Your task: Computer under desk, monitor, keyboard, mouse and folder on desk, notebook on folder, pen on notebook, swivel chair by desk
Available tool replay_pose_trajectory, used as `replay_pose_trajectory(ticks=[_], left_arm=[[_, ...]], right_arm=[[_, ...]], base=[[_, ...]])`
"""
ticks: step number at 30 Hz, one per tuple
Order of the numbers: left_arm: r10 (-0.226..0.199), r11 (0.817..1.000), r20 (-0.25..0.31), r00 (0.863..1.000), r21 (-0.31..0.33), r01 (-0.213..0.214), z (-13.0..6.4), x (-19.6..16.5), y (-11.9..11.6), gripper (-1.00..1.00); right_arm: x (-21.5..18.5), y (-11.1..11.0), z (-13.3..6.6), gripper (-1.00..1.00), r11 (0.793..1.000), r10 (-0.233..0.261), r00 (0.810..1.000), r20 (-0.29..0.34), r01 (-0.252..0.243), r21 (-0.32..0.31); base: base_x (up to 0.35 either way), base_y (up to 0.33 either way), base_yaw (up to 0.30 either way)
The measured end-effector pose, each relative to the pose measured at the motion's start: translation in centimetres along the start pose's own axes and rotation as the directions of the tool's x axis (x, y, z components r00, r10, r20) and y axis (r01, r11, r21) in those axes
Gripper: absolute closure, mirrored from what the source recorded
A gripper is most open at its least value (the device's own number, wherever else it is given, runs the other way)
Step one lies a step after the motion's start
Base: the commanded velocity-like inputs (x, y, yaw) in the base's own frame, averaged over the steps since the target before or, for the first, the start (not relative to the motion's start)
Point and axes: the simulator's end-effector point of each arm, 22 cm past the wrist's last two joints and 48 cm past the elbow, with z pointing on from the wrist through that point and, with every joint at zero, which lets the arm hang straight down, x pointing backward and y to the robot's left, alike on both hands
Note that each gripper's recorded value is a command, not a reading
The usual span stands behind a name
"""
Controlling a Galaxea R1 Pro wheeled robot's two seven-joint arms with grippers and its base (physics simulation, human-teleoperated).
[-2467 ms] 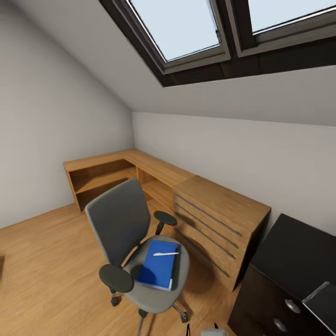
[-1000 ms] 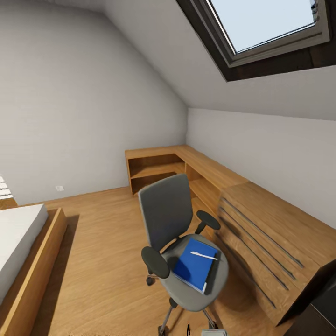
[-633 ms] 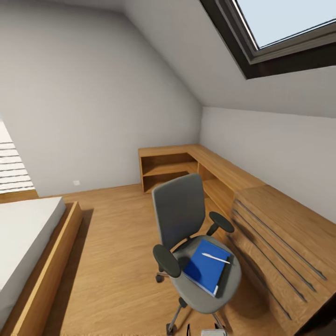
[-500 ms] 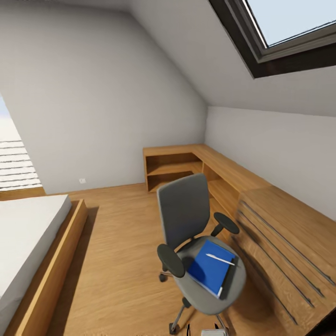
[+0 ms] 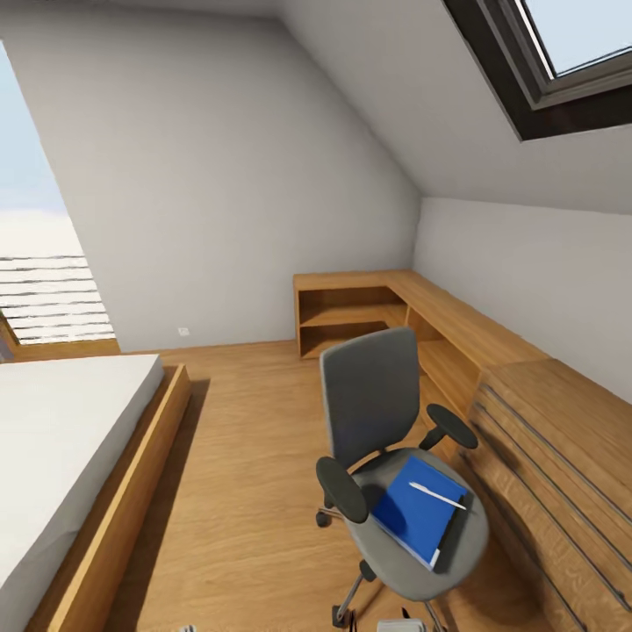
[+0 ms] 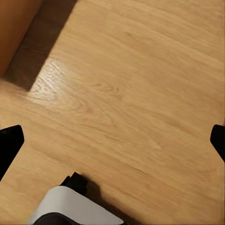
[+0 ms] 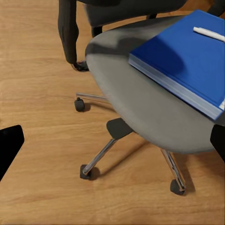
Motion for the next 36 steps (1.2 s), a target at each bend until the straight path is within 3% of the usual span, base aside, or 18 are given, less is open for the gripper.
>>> replay_pose_trajectory(ticks=[1,5,25,36], left_arm=[[0.020,1.000,0.011,1.000,0.001,-0.020,0.01,-0.24,0.00,-1.00],[0.030,1.000,0.016,0.999,-0.001,-0.030,0.05,-0.36,0.10,-1.00],[0.032,0.999,0.018,0.999,-0.005,-0.032,0.10,-0.47,0.32,-1.00],[0.030,1.000,0.018,0.999,-0.004,-0.030,0.10,-0.48,0.28,-1.00]], right_arm=[[0.01,0.28,0.00,-1.00,1.000,-0.001,1.000,0.000,0.001,-0.012],[0.05,0.34,0.01,-1.00,1.000,-0.001,1.000,-0.001,0.000,-0.017],[0.05,0.36,0.01,-1.00,1.000,0.001,1.000,-0.002,-0.001,-0.016],[0.44,0.06,-0.05,-1.00,1.000,-0.017,1.000,-0.007,0.016,-0.018]], base=[[0.000,0.000,-0.032],[0.000,-0.062,0.019],[0.000,-0.311,0.266],[0.000,-0.141,0.047]])
